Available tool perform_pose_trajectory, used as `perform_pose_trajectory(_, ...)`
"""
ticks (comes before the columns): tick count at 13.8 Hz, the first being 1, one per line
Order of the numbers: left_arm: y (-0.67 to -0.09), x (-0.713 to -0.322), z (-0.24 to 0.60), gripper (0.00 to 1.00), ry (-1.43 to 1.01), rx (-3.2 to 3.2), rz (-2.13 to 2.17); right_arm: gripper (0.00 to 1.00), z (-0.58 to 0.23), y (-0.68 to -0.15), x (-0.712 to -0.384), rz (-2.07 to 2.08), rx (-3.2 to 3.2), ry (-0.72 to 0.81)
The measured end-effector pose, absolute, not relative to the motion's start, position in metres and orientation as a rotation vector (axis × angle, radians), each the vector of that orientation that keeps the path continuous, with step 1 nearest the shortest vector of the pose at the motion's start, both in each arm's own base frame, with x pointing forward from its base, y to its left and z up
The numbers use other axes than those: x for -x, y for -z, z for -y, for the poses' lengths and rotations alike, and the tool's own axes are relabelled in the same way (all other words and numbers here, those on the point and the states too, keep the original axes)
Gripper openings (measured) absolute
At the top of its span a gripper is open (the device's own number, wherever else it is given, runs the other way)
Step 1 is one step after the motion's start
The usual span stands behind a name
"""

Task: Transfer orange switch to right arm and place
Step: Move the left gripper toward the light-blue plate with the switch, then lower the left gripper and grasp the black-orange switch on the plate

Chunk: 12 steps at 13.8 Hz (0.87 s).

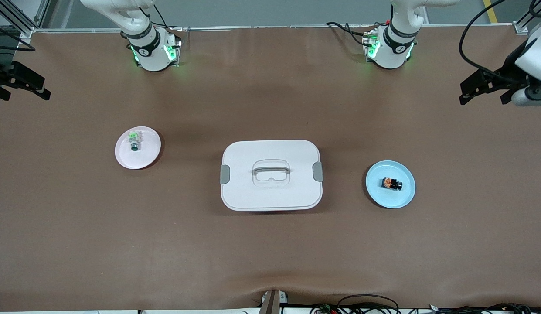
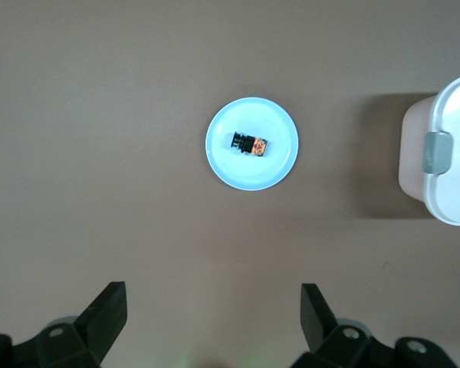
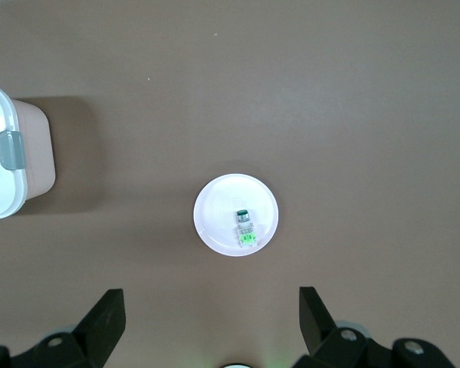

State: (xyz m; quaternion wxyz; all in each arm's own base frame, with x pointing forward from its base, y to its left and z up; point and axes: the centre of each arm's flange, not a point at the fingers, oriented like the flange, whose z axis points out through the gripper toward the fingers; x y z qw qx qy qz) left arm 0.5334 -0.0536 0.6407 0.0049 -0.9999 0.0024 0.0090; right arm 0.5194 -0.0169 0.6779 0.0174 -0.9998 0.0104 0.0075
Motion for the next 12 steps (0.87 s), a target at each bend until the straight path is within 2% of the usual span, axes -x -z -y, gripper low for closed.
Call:
perform_pose_trajectory(7,-0.514,-0.606,0.060,1.00,-0.127,3.127,-0.046,1.00,0.043,-0.681,-0.510,-0.111,3.100,-0.057)
perform_pose_trajectory(12,-0.428,-0.619,0.062,1.00,-0.102,3.130,-0.183,1.00,0.048,-0.686,-0.508,-0.127,3.100,-0.042)
